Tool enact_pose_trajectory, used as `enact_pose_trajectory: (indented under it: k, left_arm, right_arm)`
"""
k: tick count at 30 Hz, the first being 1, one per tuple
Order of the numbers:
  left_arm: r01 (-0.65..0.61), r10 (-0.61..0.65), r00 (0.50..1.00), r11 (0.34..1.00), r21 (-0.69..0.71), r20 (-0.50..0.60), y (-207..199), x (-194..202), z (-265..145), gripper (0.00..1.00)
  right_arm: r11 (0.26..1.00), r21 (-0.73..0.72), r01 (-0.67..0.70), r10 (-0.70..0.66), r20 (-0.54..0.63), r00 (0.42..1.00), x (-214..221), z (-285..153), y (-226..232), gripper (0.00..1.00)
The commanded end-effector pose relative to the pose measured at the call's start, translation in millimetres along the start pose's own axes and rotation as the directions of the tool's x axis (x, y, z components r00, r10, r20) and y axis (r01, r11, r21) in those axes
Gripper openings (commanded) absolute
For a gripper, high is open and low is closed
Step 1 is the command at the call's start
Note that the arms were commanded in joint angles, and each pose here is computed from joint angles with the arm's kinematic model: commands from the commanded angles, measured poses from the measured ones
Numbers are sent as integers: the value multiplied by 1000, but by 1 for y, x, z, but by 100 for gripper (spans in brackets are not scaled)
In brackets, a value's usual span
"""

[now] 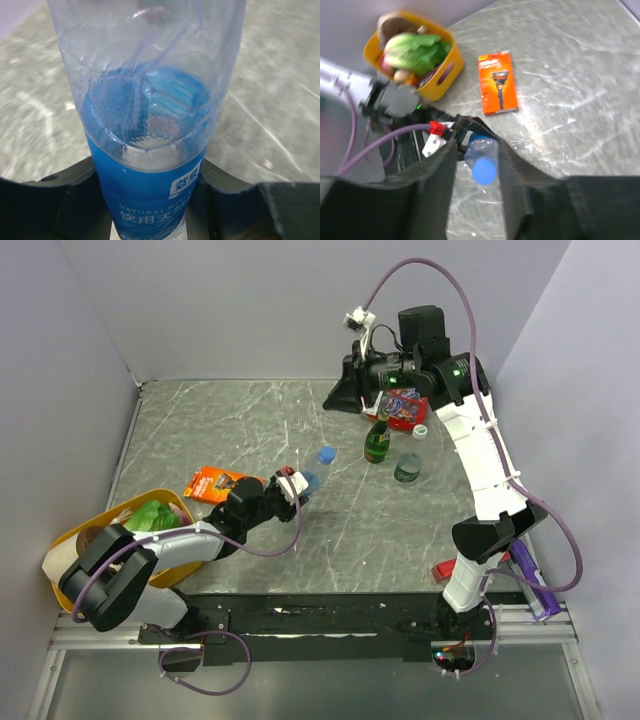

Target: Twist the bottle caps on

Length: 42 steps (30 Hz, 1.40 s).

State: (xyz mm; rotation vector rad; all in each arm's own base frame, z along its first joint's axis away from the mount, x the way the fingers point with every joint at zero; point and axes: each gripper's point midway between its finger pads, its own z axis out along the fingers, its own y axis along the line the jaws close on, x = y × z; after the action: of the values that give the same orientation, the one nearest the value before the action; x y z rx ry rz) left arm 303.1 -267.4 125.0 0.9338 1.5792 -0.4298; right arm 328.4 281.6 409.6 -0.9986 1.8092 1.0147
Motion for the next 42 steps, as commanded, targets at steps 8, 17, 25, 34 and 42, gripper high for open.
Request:
enact_pose_trajectory:
  k: [8, 17, 25, 34, 42]
  left_arm:
    - [-326, 288, 945, 883, 339, 159, -36, -20, -17, 1]
    - [-349, 309, 937, 848, 400, 163, -41, -23, -17, 1]
    - [-368, 319, 929, 841, 396, 187, -40, -30, -19, 1]
    - [-379, 320, 924, 840, 389, 209, -39, -40, -19, 1]
    - [-384, 320, 921, 841, 382, 222, -39, -43, -20, 1]
  right_arm:
    - [515, -374, 771, -853, -137, 504, 102, -41, 53, 61]
    - [259, -555, 790, -962, -72, 265, 158, -47, 76, 66]
    - [216, -609, 763, -970, -48, 237, 182, -40, 83, 68]
    - [203, -626, 753, -972, -34, 234, 182, -32, 84, 62]
    - [204, -635, 745, -970, -31, 240, 183, -25, 83, 54]
